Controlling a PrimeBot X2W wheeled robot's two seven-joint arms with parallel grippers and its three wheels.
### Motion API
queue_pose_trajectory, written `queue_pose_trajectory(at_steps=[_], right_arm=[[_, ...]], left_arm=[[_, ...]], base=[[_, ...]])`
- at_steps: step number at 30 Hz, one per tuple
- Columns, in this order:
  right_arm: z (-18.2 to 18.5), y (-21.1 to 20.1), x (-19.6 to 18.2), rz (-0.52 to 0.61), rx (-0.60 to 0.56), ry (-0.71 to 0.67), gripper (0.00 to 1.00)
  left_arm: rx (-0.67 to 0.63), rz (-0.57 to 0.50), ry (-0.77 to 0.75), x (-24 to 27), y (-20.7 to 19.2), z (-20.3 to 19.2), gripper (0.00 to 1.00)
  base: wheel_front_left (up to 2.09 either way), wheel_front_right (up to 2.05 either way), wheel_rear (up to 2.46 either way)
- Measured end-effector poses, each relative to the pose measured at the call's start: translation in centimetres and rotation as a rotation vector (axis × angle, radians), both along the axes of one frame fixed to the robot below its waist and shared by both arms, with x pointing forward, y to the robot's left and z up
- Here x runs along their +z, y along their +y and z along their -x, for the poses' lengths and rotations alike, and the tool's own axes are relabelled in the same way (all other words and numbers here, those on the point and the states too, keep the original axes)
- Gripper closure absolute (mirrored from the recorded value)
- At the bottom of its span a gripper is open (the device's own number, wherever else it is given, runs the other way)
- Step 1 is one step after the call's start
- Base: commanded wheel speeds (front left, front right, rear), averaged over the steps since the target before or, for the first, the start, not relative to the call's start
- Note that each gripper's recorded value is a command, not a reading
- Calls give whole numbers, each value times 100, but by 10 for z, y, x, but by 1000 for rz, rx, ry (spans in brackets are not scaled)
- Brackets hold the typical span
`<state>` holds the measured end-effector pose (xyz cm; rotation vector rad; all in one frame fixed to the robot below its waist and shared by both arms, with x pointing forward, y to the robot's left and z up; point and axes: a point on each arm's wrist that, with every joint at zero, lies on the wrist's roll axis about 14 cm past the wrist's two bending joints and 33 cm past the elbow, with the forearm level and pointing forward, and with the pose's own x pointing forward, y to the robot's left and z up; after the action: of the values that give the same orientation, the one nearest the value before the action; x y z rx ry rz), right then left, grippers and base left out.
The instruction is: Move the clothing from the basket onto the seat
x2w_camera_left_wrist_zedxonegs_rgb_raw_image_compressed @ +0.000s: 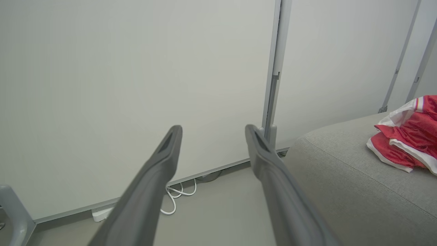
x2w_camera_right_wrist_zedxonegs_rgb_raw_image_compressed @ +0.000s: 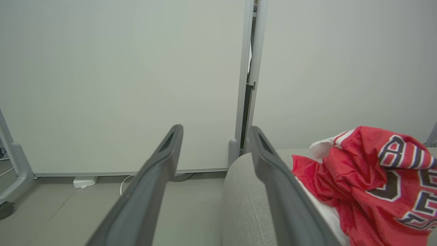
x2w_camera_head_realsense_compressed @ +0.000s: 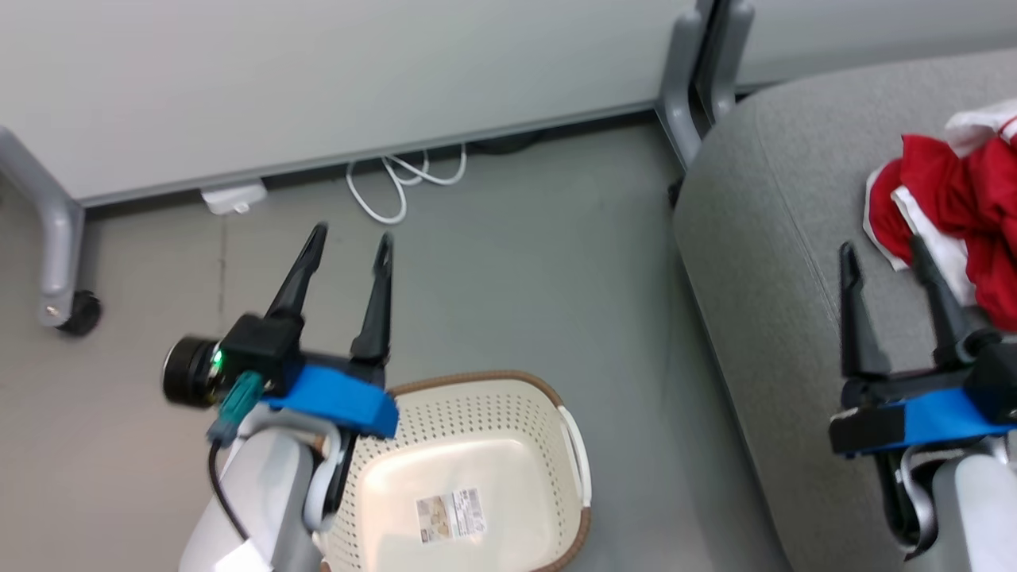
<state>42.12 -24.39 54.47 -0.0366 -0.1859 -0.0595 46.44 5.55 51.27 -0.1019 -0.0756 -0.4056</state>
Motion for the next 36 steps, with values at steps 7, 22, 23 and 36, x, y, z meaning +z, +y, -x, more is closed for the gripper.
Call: queue_pose_trajectory(at_steps=[7, 22, 23, 36], right_arm=[[9, 37, 8, -35, 91, -27, 0], [30, 64, -17, -74, 143, 46, 0], [31, 65, -19, -76, 145, 51, 0], [36, 71, -36, -98, 152, 102, 0]], left_arm=[[164, -19, 0, 1, 61, 28, 0], [312, -10, 37, -12, 110, 78, 0], [318, -7, 42, -14, 111, 80, 0], [362, -7, 66, -22, 124, 88, 0]], base=[[0, 0, 0], [0, 0, 0], [0, 0, 0], [0, 0, 0]])
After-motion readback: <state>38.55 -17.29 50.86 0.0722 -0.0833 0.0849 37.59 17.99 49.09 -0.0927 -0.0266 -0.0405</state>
